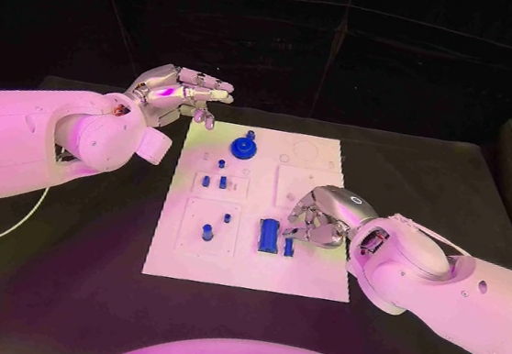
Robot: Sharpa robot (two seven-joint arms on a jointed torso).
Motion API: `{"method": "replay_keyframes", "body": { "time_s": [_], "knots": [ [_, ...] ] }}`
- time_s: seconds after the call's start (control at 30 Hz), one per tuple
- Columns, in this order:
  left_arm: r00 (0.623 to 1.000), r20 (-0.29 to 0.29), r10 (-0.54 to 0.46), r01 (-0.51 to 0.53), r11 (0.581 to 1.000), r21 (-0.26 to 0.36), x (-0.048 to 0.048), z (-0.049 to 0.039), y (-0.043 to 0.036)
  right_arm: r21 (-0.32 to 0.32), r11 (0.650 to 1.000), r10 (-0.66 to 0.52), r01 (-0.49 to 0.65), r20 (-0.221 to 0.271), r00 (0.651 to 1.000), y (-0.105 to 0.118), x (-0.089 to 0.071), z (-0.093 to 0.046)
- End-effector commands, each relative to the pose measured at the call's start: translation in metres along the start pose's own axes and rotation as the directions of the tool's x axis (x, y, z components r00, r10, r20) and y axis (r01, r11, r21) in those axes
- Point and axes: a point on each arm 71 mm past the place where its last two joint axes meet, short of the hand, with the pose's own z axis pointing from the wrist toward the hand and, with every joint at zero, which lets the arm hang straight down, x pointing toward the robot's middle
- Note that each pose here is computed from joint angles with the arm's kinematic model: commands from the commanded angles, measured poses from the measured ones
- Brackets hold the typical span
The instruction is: Assemble the parts on the task board
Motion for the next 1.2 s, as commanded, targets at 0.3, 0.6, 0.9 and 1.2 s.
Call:
{"method": "replay_keyframes", "body": {
  "time_s": [0.3, 0.6, 0.9, 1.2],
  "knots": [
    [1.000, -0.006, -0.003, 0.003, 1.000, 0.010, 0.0007, 0.0008, 0.0005, -0.138, 0.884, 0.454, -0.446, 0.029, 0.891, -0.015, -0.019, -0.017],
    [0.999, 0.033, 0.001, -0.003, 0.998, 0.068, -0.0053, 0.0071, -0.0001, -0.148, 0.622, 0.783, -0.769, 0.110, 0.612, -0.063, -0.058, 0.009],
    [0.986, 0.160, -0.038, 0.019, 0.993, 0.119, -0.0237, 0.0151, 0.0022, -0.189, 0.503, 0.861, -0.844, 0.196, 0.469, -0.095, -0.077, 0.041],
    [0.985, 0.169, -0.022, 0.010, 0.997, 0.074, -0.0241, 0.0197, 0.0144, -0.150, 0.553, 0.825, -0.820, 0.239, 0.512, -0.103, -0.076, 0.055]
  ]
}}
